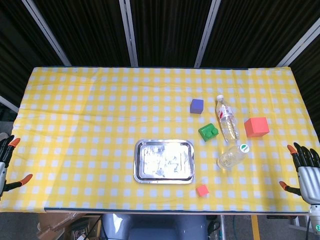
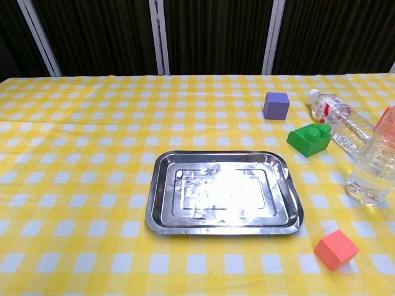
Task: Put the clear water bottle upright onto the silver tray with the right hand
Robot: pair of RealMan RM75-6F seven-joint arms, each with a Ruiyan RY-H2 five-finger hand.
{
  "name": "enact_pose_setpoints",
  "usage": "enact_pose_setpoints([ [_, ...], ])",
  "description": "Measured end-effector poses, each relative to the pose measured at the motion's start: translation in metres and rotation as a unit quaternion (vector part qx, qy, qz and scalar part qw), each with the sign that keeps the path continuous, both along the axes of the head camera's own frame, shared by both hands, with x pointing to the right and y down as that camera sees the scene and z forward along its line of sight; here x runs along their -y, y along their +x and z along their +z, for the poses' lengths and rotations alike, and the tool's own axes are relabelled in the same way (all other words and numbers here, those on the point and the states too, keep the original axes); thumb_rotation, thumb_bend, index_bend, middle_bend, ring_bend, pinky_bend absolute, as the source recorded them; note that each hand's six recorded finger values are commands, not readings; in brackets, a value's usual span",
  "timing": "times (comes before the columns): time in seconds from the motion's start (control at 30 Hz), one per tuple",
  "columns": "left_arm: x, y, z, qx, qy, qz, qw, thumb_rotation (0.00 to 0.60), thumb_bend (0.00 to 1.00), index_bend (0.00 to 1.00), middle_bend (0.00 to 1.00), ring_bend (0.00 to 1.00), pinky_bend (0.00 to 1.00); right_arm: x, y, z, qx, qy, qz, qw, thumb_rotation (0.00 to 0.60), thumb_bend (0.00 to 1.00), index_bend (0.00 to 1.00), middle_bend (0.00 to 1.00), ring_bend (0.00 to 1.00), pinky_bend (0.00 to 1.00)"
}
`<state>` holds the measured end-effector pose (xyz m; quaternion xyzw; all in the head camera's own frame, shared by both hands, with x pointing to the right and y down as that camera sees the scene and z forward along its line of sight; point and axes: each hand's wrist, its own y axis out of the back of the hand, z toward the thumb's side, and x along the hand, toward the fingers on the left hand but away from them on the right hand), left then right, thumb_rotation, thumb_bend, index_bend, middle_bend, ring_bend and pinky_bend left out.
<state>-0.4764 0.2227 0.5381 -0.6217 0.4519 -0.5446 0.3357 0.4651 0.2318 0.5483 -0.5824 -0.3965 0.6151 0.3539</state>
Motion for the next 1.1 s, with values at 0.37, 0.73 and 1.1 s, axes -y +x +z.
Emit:
enact_pose_setpoints([
  [0.37,-0.003,0.008,-0.002,0.0,0.0,0.011,0.9999,0.6,0.14,0.01,0.0,0.0,0.0,-0.002,-0.004,0.0,-0.001,-0.005,-0.005,1.0,0.6,0.08,0.05,0.0,0.0,0.0],
  [0.73,-0.002,0.011,0.011,0.002,-0.022,0.017,0.9996,0.6,0.14,0.01,0.0,0.0,0.0,-0.008,-0.004,0.001,0.014,-0.018,0.007,0.9997,0.6,0.08,0.09,0.01,0.0,0.0],
  [1.1,-0.008,0.018,0.014,0.009,-0.036,0.025,0.999,0.6,0.14,0.01,0.0,0.0,0.0,-0.006,-0.037,0.052,0.244,-0.139,0.081,0.9563,0.6,0.08,0.15,0.06,0.0,0.0],
])
